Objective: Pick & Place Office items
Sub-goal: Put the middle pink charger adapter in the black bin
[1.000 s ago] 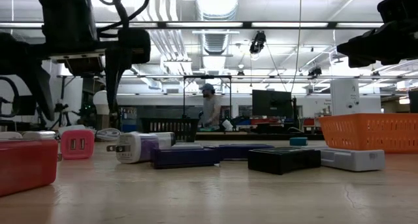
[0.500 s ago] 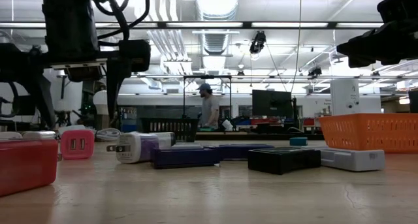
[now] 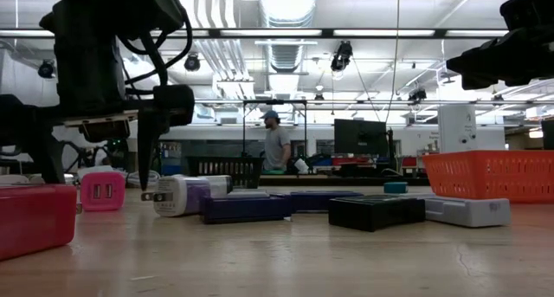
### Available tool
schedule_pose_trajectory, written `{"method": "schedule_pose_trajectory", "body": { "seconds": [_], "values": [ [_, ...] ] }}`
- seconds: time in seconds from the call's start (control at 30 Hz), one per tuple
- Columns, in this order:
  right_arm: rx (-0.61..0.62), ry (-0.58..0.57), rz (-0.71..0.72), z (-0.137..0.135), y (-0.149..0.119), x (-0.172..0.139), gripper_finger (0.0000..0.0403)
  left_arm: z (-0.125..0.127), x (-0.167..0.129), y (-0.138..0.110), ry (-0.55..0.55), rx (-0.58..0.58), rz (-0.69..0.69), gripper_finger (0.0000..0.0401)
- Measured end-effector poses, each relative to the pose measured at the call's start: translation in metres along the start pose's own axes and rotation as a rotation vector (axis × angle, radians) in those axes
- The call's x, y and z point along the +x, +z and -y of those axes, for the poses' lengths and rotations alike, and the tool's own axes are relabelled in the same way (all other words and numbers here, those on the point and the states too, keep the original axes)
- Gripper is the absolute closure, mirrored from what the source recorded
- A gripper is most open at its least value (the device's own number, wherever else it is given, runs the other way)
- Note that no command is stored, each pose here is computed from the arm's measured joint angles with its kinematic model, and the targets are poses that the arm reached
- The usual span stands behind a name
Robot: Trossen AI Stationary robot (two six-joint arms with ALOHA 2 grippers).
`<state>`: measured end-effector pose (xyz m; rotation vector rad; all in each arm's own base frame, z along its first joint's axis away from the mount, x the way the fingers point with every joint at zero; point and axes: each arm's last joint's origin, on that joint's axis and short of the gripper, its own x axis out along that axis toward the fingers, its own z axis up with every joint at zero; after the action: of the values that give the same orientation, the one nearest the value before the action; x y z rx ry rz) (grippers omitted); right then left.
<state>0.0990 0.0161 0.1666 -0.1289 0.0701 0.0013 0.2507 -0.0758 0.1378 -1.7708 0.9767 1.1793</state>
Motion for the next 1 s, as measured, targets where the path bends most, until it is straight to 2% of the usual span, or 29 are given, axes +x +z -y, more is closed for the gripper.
{"method": "schedule_pose_trajectory", "body": {
  "seconds": [0.23, 0.77, 1.0],
  "values": [
    [0.000, 0.000, 0.000, 0.0000, 0.0000, 0.0000, 0.0394, 0.0000, 0.0006, 0.0007, -0.003, -0.001, -0.002, 0.0092],
    [0.000, 0.000, 0.000, 0.0000, 0.0000, 0.0000, 0.0394, 0.0006, 0.0006, -0.0001, -0.006, -0.019, -0.014, 0.0216],
    [0.000, 0.000, 0.000, 0.0000, -0.0001, 0.0000, 0.0394, 0.0010, 0.0006, -0.0004, -0.010, -0.015, -0.017, 0.0238]
  ]
}}
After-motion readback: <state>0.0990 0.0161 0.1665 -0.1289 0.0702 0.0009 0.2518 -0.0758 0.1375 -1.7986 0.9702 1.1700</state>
